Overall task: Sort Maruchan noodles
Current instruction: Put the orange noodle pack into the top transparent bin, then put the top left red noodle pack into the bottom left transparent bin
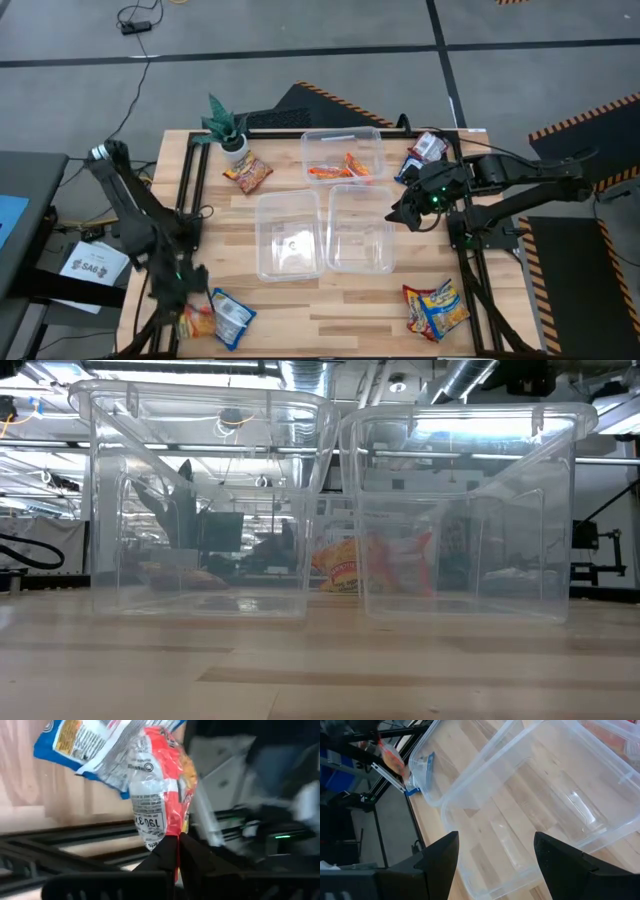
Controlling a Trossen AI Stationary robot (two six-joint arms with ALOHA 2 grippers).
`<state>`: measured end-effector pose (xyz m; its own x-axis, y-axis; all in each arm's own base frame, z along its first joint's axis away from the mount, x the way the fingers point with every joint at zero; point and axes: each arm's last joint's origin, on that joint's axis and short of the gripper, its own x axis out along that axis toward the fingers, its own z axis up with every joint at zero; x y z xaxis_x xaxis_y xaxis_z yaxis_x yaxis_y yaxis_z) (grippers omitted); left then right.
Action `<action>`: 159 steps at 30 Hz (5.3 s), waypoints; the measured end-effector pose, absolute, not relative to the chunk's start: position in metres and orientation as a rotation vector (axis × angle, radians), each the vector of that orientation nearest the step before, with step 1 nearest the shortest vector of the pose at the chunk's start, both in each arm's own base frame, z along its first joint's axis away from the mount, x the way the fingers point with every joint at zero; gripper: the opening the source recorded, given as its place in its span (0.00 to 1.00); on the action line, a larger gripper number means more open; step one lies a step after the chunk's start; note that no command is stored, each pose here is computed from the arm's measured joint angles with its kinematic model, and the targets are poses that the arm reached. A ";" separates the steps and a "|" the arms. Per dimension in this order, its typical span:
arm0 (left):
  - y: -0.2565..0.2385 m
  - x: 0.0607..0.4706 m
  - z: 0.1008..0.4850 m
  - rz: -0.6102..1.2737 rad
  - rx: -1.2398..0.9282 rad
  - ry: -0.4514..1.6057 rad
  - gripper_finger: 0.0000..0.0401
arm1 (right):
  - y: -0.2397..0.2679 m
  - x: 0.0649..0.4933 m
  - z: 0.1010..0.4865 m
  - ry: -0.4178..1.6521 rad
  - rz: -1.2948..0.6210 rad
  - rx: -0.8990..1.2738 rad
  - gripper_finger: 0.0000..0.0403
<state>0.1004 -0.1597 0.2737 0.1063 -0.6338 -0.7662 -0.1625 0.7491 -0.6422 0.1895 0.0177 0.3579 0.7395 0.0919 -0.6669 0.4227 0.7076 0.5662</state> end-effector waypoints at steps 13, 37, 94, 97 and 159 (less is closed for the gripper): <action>-0.047 0.065 0.370 -0.237 -1.208 0.503 0.00 | 0.018 0.189 0.358 0.731 -0.202 0.774 0.70; 0.022 0.200 0.385 0.304 -0.426 0.000 0.00 | -0.015 0.208 0.388 0.324 -0.185 0.765 0.70; 0.088 0.156 0.293 1.015 -0.771 0.475 0.72 | -0.027 0.212 0.406 0.134 -0.157 0.631 0.70; 0.086 0.156 0.258 1.096 -0.856 0.508 0.72 | -0.027 0.212 0.405 0.140 -0.158 0.631 0.70; 0.060 0.118 0.275 0.703 -0.888 -0.079 0.00 | -0.027 0.212 0.405 0.141 -0.168 0.666 0.70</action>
